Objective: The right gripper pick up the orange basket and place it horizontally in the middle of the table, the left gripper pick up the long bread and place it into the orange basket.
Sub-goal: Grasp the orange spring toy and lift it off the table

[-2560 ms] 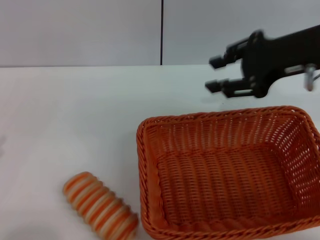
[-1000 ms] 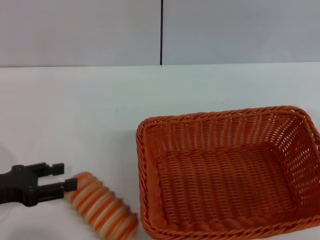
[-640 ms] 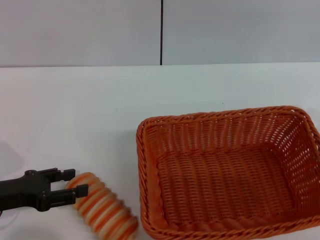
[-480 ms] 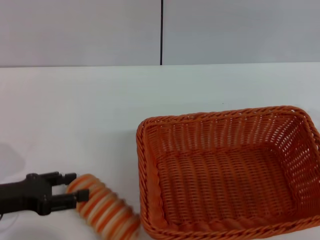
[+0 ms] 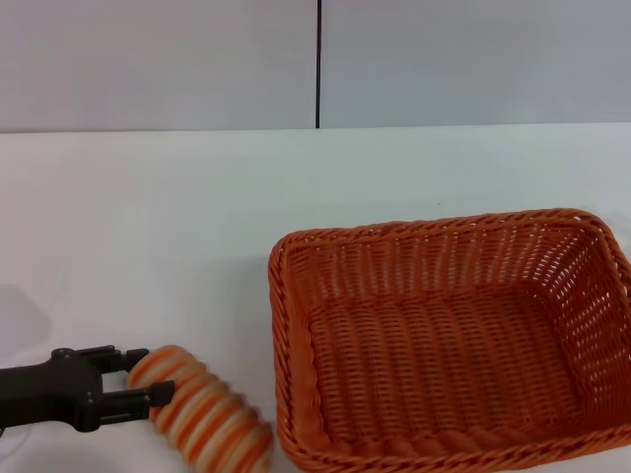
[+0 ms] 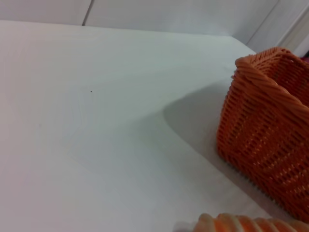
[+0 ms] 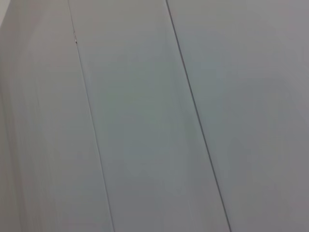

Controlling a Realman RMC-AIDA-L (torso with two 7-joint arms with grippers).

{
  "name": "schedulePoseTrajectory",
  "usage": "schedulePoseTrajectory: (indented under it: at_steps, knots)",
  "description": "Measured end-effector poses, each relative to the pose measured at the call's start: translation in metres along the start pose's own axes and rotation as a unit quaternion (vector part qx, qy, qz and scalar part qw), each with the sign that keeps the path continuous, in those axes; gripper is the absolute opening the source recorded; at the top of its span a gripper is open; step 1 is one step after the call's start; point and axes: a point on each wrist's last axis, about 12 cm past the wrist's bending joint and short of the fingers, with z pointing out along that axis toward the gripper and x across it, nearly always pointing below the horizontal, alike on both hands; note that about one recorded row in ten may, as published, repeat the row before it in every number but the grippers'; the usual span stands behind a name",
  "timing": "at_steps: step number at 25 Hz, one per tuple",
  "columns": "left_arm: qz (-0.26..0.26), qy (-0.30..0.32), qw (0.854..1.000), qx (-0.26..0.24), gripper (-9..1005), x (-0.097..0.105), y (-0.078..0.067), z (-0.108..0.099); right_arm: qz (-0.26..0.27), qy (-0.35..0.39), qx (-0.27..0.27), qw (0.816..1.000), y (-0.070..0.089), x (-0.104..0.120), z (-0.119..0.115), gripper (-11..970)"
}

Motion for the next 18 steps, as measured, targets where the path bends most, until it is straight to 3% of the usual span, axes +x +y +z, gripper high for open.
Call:
schedulePoseTrajectory:
  at_steps: [10,18]
  knots:
    - [0.018,0.021,0.999,0.019,708,-0.003,-0.003,0.003,-0.002,-0.002,0.001,1.000,-0.002,-0.003,0.000,467]
    - [0.028,-0.094,0.995,-0.009,557,-0.009,-0.004,-0.039,-0.006,-0.006,0.001,1.000,-0.005,-0.006,0.002,467]
